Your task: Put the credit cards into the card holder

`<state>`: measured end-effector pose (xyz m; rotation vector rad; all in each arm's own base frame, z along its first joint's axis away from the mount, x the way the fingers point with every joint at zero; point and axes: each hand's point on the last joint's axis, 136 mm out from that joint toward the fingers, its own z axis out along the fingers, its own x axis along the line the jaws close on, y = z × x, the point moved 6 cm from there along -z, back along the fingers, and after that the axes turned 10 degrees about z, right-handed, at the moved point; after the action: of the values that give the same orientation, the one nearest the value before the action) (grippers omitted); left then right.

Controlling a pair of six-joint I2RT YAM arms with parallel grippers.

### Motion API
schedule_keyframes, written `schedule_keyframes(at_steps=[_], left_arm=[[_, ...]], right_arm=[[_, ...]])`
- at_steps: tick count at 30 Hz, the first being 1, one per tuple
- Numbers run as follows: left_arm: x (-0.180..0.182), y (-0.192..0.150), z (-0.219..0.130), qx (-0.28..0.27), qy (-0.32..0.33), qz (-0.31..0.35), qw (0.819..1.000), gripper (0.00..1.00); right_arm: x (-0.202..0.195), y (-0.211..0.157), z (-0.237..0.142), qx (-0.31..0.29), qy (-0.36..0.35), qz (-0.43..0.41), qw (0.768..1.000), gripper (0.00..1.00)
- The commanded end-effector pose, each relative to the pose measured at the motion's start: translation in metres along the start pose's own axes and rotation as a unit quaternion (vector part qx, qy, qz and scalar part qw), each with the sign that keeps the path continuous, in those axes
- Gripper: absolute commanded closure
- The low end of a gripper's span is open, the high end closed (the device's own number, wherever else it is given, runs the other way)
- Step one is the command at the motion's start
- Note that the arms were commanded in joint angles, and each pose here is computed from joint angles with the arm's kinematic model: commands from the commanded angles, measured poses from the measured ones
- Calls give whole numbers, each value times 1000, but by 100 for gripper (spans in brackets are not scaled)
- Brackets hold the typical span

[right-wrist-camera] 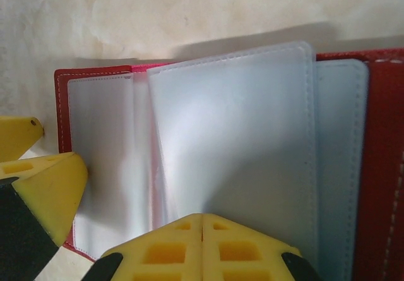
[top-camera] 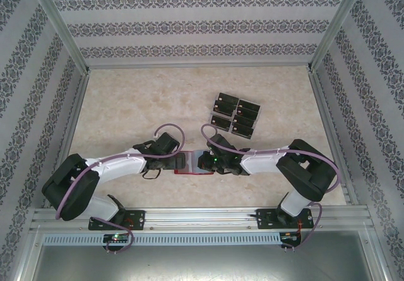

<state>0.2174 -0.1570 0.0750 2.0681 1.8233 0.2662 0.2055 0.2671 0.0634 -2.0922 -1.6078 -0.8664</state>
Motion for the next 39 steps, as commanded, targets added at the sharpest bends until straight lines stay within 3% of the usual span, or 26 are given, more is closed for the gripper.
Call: schedule_keyframes(at_steps=[1, 9, 15, 21, 25, 29, 33, 39], left_arm=[[23, -31, 5, 53, 63, 1, 997, 0], [24, -34, 9, 56, 67, -1, 996, 0], [21, -29, 8, 48, 59, -1, 997, 0], [12, -14, -5, 26, 35, 4, 999, 0], [3, 5, -27, -5, 16, 11, 1000, 0], [-6, 22, -47, -30, -8, 13, 999, 0], [-13, 31, -57, -43, -29, 12, 999, 0], [-16, 35, -60, -48, -40, 8, 998, 0]], right_arm=[[-27, -1, -3, -9, -49, 25, 998, 92], [-19, -3, -27, -19, -30, 24, 999, 88], [2, 5, -44, -35, -5, 5, 999, 71], [18, 49, -81, -92, 4, -17, 996, 66], [27, 97, -128, -156, -27, -53, 986, 57], [33, 133, -162, -183, -83, -110, 973, 47], [33, 155, -174, -171, -157, -177, 956, 46], [23, 162, -158, -103, -215, -236, 942, 46]])
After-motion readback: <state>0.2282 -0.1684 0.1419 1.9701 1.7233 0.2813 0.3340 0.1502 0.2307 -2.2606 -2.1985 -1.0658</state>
